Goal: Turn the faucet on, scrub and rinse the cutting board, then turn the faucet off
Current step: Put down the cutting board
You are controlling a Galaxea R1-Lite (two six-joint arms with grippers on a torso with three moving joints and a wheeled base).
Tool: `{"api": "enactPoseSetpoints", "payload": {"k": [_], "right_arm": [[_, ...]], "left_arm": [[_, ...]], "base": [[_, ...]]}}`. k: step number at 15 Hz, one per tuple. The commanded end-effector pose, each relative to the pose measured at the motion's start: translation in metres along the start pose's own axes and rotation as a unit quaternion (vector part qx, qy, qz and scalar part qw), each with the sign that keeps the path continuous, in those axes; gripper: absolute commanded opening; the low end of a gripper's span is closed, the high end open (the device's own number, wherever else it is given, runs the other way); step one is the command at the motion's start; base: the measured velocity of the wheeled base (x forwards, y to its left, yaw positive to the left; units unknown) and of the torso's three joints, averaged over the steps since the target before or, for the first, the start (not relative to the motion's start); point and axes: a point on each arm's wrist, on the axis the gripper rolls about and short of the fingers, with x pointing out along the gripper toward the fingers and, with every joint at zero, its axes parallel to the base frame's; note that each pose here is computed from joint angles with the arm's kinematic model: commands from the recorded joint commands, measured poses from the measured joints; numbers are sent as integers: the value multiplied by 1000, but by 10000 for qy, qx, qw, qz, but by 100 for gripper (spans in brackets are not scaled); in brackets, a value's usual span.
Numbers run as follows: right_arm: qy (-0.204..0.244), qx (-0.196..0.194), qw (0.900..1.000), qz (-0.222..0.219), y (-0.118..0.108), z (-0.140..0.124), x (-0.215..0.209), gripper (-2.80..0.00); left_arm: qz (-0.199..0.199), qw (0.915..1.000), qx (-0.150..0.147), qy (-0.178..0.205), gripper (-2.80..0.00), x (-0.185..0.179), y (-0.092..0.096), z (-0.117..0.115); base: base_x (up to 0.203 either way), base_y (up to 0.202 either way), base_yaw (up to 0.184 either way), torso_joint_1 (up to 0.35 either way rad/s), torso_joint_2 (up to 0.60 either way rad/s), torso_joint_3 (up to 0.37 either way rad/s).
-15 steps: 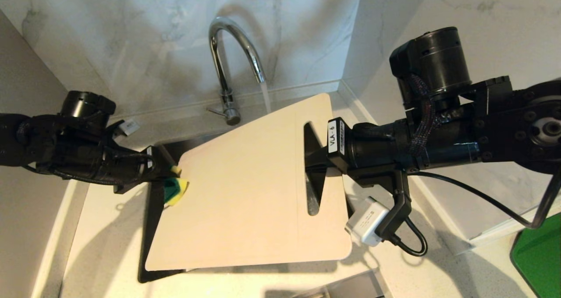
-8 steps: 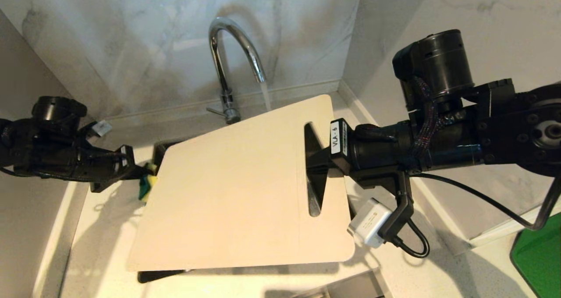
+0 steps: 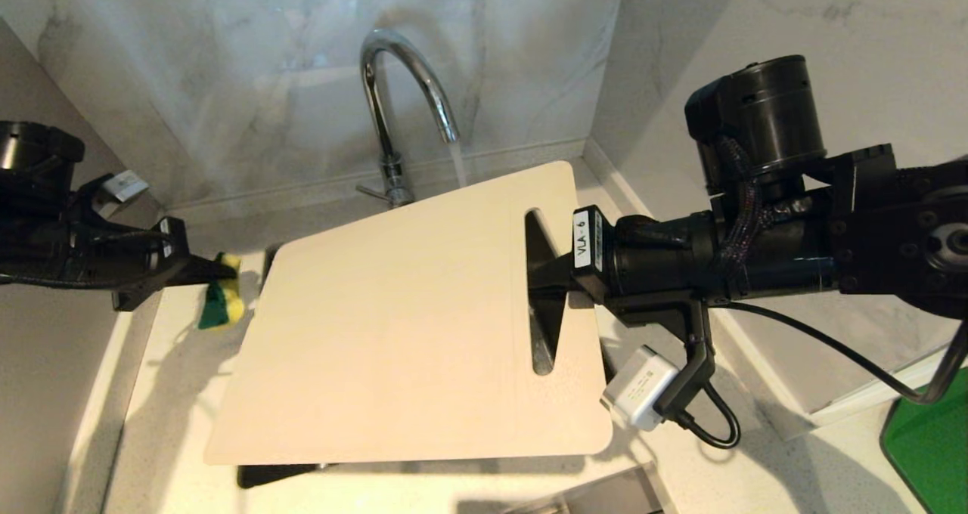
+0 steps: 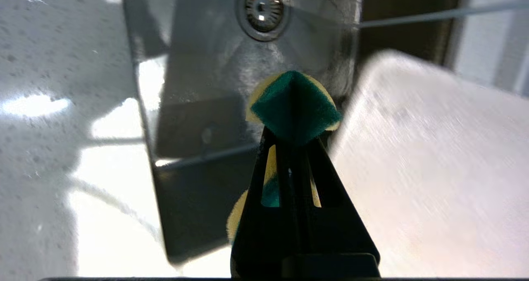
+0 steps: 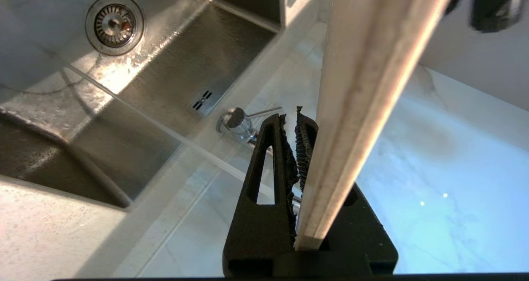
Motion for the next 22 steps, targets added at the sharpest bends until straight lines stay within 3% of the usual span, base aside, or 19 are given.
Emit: {"api": "enactPoseSetpoints", "payload": {"k": [1,7,10,15,20,22], "right_arm": [[-14,-37,10000,-23,-1,2,-2,-280],[109,17,9997,-197,-7,3,-12,-280],[242,-21,9988,-414,-13,2,-20,-280],[325,-6,9983,-491,-17,2,-30,-280],[533,79,9964,-658,-25,2,-42,-280],[670,110,9946,-778,-25,0,-43,-280]], "left_arm": [[-100,9997,66,-190,-280,-21,-10,-1],[253,9996,-18,-91,-280,-27,-3,-6],[613,9976,316,-65,-280,-30,3,-13],[855,9959,255,164,-280,-27,14,-27],[1260,9897,651,211,-280,-28,19,-37],[1521,9834,958,249,-280,-28,22,-42]], "base": [[0,0,0,0,0,0],[0,0,0,0,0,0],[0,0,0,0,0,0],[0,0,0,0,0,0],[0,0,0,0,0,0],[0,0,0,0,0,0]]}}
